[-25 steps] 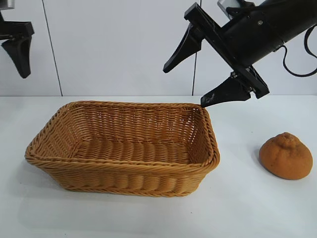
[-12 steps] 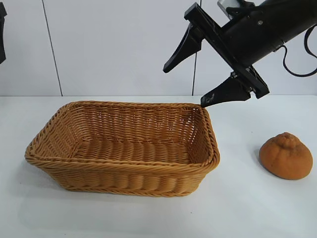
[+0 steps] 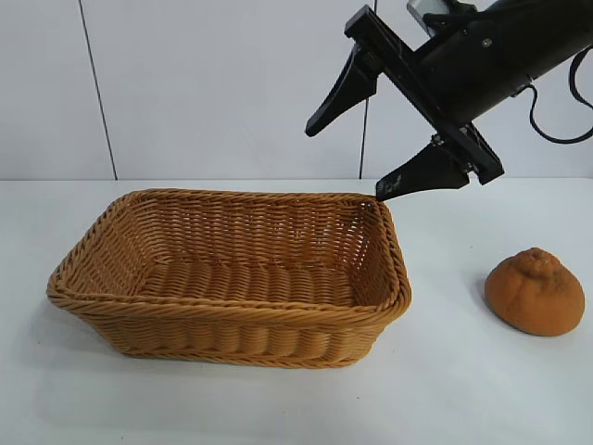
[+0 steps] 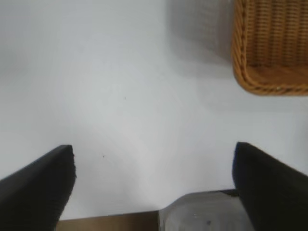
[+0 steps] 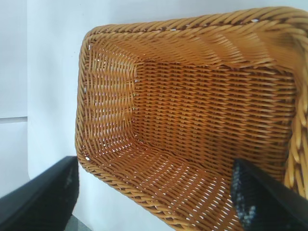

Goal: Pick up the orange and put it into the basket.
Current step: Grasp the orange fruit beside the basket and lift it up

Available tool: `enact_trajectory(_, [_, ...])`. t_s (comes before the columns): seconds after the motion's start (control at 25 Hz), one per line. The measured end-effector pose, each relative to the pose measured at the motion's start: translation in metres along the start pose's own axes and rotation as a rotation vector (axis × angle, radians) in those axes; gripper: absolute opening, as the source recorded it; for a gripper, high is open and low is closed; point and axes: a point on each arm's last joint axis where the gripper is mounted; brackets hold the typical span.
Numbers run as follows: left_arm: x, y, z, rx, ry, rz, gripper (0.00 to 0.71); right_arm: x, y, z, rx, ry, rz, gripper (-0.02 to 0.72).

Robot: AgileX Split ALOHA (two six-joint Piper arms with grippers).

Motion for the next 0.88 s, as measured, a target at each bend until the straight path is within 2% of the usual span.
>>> enact_trajectory(0.2, [-0.002, 0.004, -0.059, -0.077, -0.004, 0.001, 0.63, 0.0, 0.0, 0.0, 0.0, 0.0, 0.0, 0.588])
enact_trajectory(0.44, [-0.002, -0.005, -0.12, -0.224, -0.009, 0.006, 0.63, 0.0, 0.0, 0.0, 0.005, 0.001, 0.001, 0.588])
enact_trajectory(0.68, [-0.003, -0.006, -0.157, -0.367, -0.021, 0.009, 0.63, 0.0, 0.0, -0.003, 0.034, 0.018, -0.003, 0.588])
enact_trajectory(0.88, [-0.004, 0.006, -0.174, -0.51, -0.033, 0.013, 0.63, 0.0, 0.006, 0.001, 0.074, 0.098, -0.078, 0.588])
Point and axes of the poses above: a point on each arm's last joint axis where the gripper is mounted, y pointing back along that axis away from the gripper, x along the wrist's bending axis when the last joint is at zero, z = x × y, and after that the axes turned 2 degrees about y, right-handed
